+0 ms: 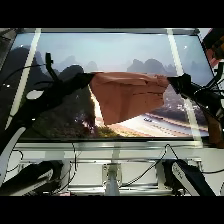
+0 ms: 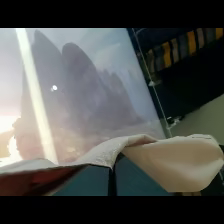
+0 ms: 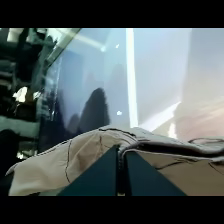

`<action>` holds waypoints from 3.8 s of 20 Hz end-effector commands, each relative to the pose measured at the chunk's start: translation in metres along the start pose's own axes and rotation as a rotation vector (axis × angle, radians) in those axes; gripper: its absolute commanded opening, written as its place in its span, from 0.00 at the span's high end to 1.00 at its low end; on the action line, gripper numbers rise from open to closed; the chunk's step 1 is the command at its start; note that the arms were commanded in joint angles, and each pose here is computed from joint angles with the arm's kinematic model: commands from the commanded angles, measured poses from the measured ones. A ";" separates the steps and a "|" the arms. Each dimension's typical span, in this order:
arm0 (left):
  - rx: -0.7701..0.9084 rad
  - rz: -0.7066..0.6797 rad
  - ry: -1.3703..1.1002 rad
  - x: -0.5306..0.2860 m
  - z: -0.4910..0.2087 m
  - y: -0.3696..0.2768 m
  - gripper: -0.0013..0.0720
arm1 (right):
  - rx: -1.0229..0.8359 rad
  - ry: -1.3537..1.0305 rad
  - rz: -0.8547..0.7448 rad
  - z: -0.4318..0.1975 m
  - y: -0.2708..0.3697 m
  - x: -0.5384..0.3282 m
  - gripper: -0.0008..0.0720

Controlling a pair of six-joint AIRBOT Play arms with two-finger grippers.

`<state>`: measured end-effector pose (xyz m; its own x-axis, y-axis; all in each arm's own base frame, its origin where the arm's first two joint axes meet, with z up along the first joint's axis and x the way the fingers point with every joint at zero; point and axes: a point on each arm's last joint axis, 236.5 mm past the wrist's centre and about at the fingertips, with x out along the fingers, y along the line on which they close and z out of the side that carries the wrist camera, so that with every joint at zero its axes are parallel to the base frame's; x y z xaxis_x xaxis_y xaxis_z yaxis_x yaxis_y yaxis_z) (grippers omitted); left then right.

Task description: Fold the clothes and pants, and hang the long-sleeved shirts on hangers.

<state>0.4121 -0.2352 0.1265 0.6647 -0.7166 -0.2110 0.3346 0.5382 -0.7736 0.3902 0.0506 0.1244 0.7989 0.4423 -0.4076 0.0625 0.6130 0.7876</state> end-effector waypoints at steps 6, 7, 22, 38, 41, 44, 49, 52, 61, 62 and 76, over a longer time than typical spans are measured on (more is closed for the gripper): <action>-0.057 0.055 0.282 0.024 -0.089 0.034 0.97 | -0.066 0.268 -0.276 -0.054 -0.115 0.034 0.96; -0.059 0.109 0.370 0.016 -0.109 0.045 0.97 | -0.074 0.317 -0.288 -0.065 -0.120 0.032 0.96; -0.131 0.229 0.709 -0.012 -0.196 0.060 0.96 | -0.293 0.423 -0.489 -0.049 -0.166 0.016 0.96; -0.256 0.281 0.568 0.007 -0.168 0.091 0.03 | -0.301 0.537 -0.555 -0.063 -0.200 0.016 0.39; -0.312 0.264 0.568 0.001 -0.160 0.092 0.03 | -0.299 0.444 -0.600 -0.016 -0.199 0.007 0.39; -0.244 0.233 0.563 -0.003 -0.151 0.091 0.04 | -0.232 0.373 -0.613 0.032 -0.201 -0.003 0.41; -0.065 0.184 0.510 -0.005 -0.130 0.078 0.04 | -0.039 0.692 -0.376 -0.011 -0.206 0.020 0.45; -0.032 0.181 0.462 -0.006 -0.115 0.071 0.04 | 0.036 0.824 -0.345 -0.044 -0.231 0.033 0.17; -0.003 0.182 0.443 -0.005 -0.110 0.071 0.04 | -0.023 0.867 -0.206 -0.076 -0.224 0.079 0.16; 0.022 0.180 0.439 -0.005 -0.109 0.072 0.04 | -0.055 0.884 -0.188 -0.082 -0.217 0.084 0.17; 0.605 0.321 0.059 -0.050 0.021 0.045 0.97 | -0.336 0.699 0.084 -0.050 -0.100 0.105 0.96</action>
<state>0.4032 -0.1947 0.0753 0.6629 -0.5751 -0.4794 0.4205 0.8157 -0.3971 0.4167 0.0726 -0.0603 0.0909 0.7320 -0.6753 -0.1985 0.6778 0.7080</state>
